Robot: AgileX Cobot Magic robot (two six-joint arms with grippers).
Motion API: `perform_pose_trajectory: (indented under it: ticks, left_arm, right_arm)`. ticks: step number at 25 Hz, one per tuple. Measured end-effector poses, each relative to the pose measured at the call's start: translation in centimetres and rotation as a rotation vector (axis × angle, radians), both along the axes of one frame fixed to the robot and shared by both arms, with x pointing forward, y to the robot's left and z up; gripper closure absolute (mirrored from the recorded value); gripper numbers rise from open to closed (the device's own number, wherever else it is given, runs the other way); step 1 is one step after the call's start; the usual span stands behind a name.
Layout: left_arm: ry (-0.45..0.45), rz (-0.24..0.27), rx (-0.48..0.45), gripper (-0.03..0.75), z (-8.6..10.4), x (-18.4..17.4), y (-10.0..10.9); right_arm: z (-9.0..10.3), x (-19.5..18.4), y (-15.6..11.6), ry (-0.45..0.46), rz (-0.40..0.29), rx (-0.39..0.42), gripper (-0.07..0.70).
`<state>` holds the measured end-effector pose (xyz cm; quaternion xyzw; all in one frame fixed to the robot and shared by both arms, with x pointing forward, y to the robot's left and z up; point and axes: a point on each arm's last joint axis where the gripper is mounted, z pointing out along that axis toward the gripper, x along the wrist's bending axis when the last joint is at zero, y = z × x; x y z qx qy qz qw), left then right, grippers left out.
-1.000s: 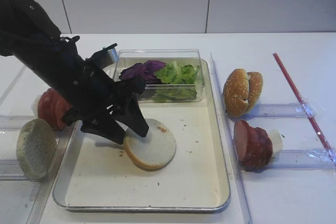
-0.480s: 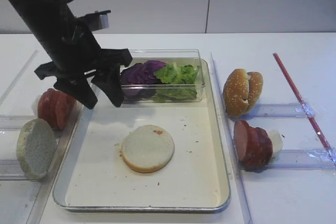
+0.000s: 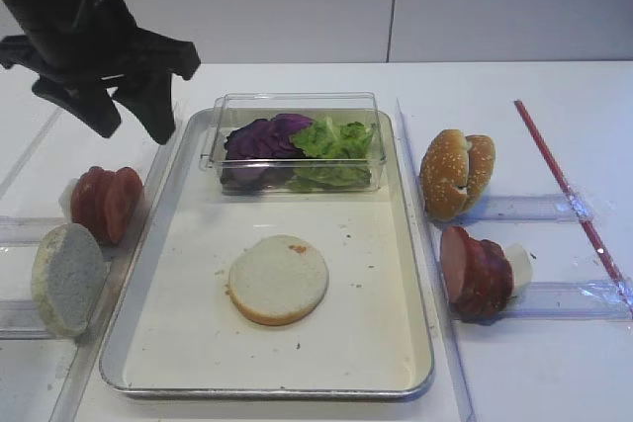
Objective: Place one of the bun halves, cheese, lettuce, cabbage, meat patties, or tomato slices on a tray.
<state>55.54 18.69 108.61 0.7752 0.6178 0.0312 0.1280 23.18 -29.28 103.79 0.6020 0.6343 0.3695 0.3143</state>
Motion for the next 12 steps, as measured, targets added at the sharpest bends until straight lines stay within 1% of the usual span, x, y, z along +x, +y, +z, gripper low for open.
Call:
perform_pose_trajectory:
  ticks: [3, 5, 6, 8, 12]
  left_arm:
    - [-0.057, 0.026, 0.032, 0.288, 1.6, -0.6, 1.6]
    - [-0.095, 0.060, 0.048, 0.288, 2.7, -1.0, 3.1]
    - [-0.104, 0.076, 0.057, 0.288, 3.0, -1.2, 3.8]
    - [-0.121, 0.119, 0.072, 0.288, 3.5, -2.1, 5.6]
    - [-0.129, 0.218, 0.107, 0.288, 3.8, -4.9, 9.2]
  right_arm:
    - [0.0, 0.0, 0.0, 0.000, 0.000, 0.000, 0.124]
    - [0.0, 0.0, 0.0, 0.000, 0.000, 0.000, 0.124]
    - [0.0, 0.0, 0.0, 0.000, 0.000, 0.000, 0.124]
    - [0.0, 0.0, 0.0, 0.000, 0.000, 0.000, 0.124]
    - [0.0, 0.0, 0.0, 0.000, 0.000, 0.000, 0.124]
